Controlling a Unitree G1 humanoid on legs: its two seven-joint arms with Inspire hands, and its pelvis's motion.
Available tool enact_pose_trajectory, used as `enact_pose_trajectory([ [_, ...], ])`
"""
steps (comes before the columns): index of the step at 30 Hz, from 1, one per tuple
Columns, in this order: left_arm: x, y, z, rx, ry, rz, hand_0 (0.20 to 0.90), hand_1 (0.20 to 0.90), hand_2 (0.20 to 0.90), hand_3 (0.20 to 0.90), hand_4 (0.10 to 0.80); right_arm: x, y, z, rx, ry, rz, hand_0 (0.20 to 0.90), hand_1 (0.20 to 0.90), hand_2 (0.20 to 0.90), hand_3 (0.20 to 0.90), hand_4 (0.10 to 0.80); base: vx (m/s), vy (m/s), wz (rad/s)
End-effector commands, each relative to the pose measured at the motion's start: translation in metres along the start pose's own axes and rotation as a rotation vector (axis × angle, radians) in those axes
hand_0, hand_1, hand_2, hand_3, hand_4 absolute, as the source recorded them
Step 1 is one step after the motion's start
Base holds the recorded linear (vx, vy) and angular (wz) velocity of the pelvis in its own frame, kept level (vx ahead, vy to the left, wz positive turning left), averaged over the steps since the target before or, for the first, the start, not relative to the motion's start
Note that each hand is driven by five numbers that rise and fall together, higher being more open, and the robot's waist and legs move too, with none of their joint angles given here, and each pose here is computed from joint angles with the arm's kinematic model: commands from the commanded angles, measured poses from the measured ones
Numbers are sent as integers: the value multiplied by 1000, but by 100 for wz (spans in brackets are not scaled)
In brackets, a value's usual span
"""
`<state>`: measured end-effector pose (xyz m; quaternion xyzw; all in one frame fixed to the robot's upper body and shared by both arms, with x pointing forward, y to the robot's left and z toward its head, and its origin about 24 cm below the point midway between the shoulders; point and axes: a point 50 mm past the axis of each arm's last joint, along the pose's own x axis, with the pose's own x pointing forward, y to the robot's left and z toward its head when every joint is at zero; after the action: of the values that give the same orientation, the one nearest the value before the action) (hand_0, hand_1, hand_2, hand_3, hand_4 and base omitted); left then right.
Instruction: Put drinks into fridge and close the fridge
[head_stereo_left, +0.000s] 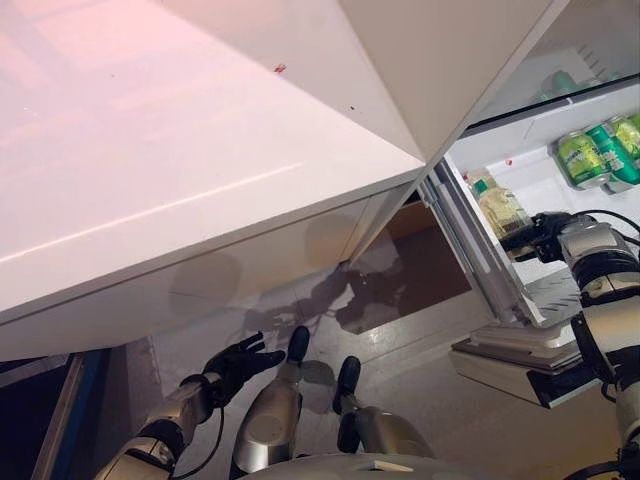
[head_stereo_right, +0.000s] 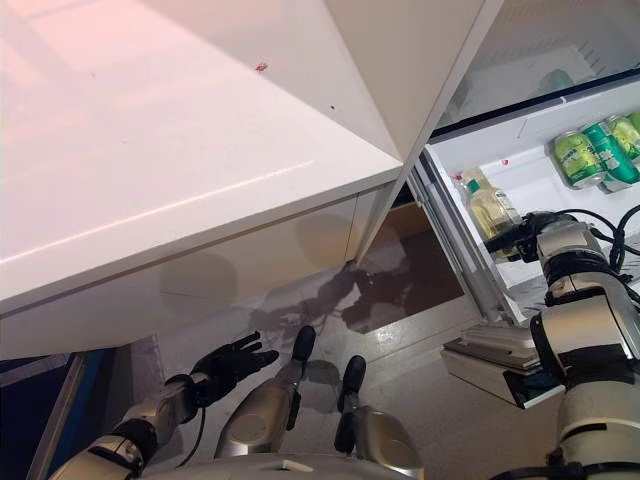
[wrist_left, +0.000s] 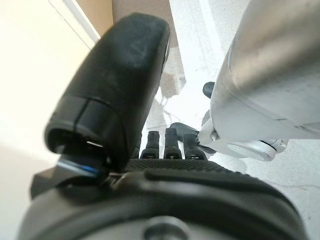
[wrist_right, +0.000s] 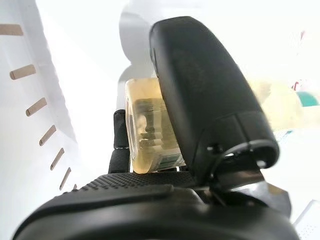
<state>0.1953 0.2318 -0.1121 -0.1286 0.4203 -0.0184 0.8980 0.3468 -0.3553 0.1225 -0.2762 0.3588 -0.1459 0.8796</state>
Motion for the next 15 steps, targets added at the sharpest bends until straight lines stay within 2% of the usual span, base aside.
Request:
enact_pose_trajectory([
  [1,-1,-2,-1,29,1,-32,900,900,900,900,800,-15,-37,24,-47,-111,-96,900,900,900,900,800,-50,29,-3],
  [9,-5,7,-16,12,38,23,900,900,900,900,800,-37,-17,77,47,-469,9,900,900,900,900,800,-43,56,-14],
  [15,-11,15,-35,-14,85,73,900,900,900,900,800,-60,-34,88,-2,-603,-59,900,900,900,900,800,-6,60,-22],
])
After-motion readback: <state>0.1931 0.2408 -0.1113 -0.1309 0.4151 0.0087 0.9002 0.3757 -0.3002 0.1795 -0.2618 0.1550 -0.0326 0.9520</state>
